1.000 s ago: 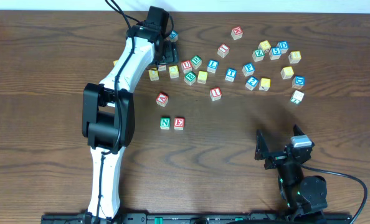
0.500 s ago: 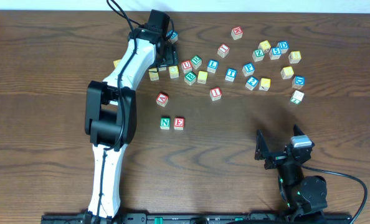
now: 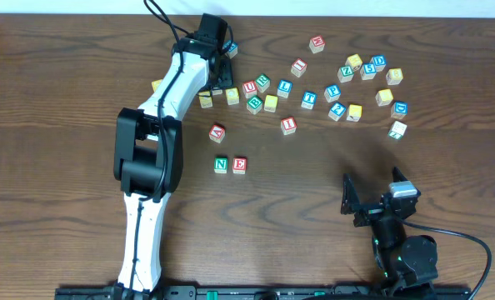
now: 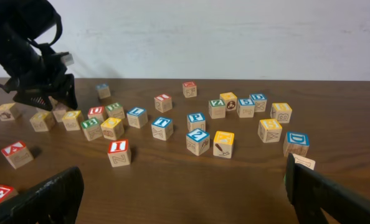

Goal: Spell out NEURIPS
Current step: 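Lower the left gripper and grasp the red U block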

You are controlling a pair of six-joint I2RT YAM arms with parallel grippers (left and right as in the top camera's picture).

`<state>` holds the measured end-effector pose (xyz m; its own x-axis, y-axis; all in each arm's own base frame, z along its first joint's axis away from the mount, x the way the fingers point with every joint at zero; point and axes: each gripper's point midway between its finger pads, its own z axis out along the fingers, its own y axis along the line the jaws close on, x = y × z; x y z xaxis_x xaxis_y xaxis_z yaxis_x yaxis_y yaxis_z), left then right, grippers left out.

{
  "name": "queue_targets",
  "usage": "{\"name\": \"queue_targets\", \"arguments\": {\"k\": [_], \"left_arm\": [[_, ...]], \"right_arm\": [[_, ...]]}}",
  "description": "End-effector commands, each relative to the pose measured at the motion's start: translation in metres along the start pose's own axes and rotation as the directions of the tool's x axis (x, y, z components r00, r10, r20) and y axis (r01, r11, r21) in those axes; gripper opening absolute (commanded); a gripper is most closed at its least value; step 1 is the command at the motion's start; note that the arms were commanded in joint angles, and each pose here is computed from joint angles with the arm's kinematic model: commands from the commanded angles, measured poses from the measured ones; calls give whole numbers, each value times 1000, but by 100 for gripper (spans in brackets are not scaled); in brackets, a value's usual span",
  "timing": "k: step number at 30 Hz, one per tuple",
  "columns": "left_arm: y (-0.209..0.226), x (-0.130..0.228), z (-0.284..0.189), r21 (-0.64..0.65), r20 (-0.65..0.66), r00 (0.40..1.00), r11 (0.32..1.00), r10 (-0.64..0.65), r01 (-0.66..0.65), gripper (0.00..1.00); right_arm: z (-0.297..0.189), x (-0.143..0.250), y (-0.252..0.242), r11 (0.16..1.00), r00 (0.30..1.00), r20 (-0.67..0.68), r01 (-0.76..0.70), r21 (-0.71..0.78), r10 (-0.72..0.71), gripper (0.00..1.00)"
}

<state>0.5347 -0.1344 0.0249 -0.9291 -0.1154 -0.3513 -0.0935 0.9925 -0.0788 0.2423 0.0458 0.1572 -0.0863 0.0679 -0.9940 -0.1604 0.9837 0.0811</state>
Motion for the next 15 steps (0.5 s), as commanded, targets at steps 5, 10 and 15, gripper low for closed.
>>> {"name": "queue_targets", "arguments": {"k": [5,10,15], "left_arm": [[-10,8,-1,-9,-22,1000,1000,3,-3,62],[-17,10,-1,-3,-21,1000,1000,16,-16,62],[-17,6,-1,1,-7,1000,1000,13,-13,63]], "right_arm": [[0,1,-2,1000,1000,-5,13,7,-13,99],[0,1,-2,1000,1000,-5,13,6,-13,99],[0,1,-2,1000,1000,-5,13,7,-13,99]]}}
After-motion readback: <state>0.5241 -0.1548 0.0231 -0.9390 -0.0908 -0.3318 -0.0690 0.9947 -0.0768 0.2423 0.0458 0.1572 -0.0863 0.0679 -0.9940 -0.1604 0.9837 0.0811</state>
